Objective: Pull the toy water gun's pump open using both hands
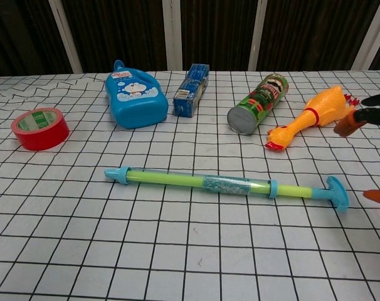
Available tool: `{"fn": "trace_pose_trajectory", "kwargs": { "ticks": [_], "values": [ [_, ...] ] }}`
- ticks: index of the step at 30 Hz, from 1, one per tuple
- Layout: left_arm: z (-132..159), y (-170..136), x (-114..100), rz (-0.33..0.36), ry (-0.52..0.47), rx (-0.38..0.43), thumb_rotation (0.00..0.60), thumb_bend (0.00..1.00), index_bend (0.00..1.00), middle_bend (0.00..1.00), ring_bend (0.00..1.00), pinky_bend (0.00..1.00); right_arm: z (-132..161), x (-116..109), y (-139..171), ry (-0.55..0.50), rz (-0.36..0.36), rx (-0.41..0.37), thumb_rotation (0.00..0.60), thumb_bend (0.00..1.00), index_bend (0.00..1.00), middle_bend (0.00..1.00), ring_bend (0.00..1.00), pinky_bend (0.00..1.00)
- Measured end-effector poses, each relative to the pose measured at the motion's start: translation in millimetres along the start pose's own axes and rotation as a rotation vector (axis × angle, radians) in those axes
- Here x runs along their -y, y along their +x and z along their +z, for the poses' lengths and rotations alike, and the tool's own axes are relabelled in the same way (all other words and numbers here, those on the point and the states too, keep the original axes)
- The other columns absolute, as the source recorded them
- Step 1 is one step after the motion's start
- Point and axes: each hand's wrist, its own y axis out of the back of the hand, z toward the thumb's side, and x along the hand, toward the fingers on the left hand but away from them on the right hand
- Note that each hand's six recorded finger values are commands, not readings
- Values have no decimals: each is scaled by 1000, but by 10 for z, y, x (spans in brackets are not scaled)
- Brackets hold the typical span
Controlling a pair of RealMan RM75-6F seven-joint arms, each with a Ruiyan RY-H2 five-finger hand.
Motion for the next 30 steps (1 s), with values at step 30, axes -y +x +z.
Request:
{"fn": "trace_pose_trajectory", "kwargs": {
  "ticks": [30],
  "values": [
    [-28,10,16,-15,-21,-9,600,48,0,0,0,0,311,468,-472,18,76,32,600,221,533,416,105,0]
  ]
}}
